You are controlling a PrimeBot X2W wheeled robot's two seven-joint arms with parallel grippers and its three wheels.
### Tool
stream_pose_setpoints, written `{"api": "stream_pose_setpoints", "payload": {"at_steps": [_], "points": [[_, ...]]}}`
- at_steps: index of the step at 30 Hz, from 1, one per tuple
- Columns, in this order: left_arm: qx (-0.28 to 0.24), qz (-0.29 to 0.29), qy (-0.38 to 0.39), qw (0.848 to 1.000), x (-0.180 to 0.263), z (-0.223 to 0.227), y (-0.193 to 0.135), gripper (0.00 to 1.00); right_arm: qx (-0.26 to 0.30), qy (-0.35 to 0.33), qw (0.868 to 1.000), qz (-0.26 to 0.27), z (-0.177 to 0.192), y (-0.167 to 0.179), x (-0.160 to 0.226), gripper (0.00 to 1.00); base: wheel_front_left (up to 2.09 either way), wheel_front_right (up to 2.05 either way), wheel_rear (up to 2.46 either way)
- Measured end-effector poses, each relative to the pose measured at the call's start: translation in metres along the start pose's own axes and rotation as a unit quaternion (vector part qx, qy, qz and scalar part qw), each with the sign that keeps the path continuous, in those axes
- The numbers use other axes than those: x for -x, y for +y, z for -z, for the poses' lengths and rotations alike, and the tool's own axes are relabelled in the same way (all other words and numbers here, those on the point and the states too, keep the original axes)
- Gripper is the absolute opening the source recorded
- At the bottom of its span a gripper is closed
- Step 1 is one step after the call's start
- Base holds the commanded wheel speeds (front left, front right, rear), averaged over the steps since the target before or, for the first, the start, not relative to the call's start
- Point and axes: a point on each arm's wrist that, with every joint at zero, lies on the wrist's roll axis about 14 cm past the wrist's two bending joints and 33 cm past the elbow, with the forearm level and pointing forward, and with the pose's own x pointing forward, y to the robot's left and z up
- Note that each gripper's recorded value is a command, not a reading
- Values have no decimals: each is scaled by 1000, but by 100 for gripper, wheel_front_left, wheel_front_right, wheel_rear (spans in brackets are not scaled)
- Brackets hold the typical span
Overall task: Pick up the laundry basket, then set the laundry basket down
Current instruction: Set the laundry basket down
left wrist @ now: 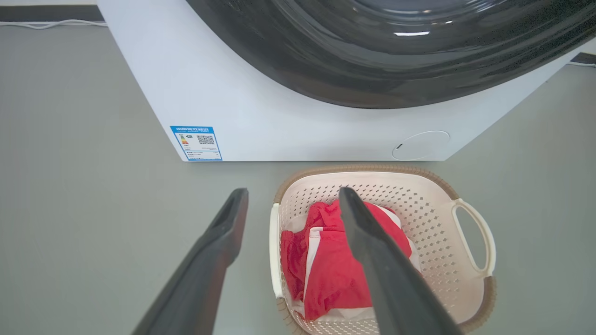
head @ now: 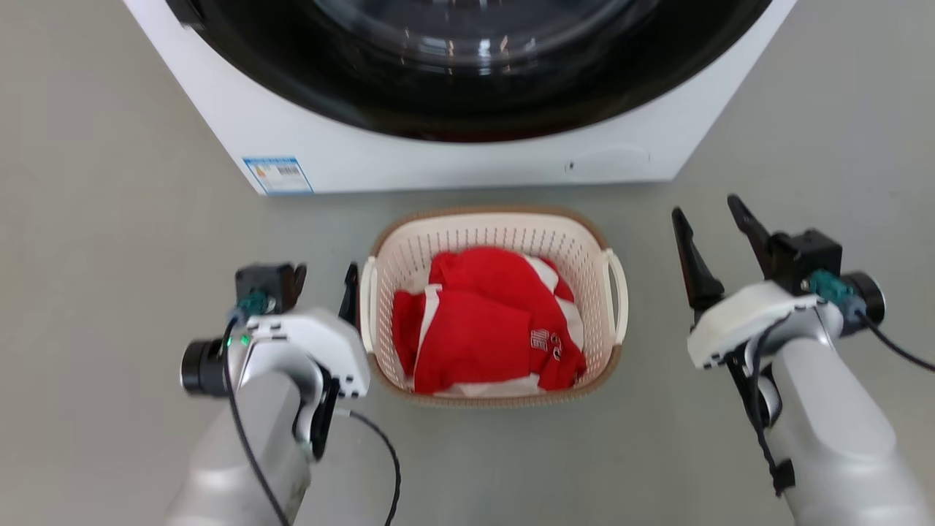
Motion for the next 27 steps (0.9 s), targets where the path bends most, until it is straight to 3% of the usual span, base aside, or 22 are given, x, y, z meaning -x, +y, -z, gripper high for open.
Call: {"api": "stream_pose_setpoints", "payload": {"at_steps": [13, 27], "points": [[21, -46, -66, 997, 71, -19, 34, 100, 6, -53, 999, 1, -32, 6, 60, 100, 0, 0, 0], [13, -42, -130, 990, 119, -33, 30, 100, 6, -80, 997, 5, -36, 9, 107, 100, 0, 0, 0]]}}
